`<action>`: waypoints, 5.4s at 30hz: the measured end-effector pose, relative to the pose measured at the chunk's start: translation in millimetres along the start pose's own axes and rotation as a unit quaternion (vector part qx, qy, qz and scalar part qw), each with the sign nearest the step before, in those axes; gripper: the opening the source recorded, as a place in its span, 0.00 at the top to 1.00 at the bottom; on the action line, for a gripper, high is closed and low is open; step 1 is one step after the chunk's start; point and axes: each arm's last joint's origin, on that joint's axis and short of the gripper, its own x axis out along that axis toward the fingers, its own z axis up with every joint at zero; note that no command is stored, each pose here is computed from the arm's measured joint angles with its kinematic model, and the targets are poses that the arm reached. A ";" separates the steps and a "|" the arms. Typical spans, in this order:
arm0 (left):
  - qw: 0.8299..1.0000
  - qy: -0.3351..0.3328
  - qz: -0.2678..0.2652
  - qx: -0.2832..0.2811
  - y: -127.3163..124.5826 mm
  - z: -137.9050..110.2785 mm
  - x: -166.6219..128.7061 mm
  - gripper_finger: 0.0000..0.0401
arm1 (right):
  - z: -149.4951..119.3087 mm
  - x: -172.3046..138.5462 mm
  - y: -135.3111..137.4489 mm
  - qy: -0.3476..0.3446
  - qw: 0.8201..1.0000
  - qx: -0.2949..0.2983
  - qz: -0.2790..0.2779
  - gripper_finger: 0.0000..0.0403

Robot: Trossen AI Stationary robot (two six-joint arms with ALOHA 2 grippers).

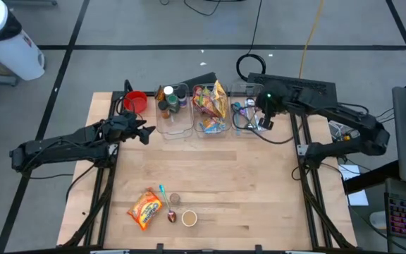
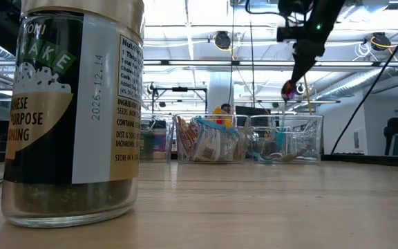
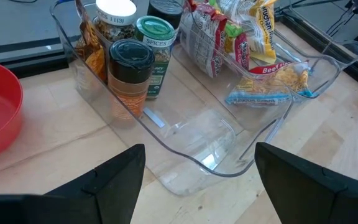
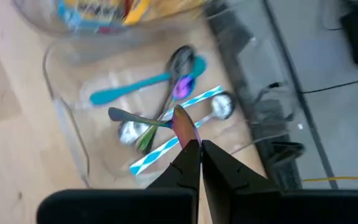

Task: Pick & Place Food Item
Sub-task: Put the top blue spoon into the right transparent bin, then put the golden seasoning bottle into the left transparent bin

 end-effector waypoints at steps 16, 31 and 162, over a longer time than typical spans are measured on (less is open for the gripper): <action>1.000 0.000 0.000 0.000 0.0 0.0 0.0 0.23 | 13.4 44.1 -0.4 0.018 0.994 -0.075 0.074 1.00; 1.000 0.000 0.000 0.000 0.0 0.0 0.0 0.23 | 26.8 53.6 -4.6 -0.028 0.997 -0.065 0.037 0.81; 0.942 0.102 -0.305 0.095 -84.8 68.8 -21.8 0.23 | 77.2 49.5 352.4 -0.299 0.923 -0.042 0.241 0.34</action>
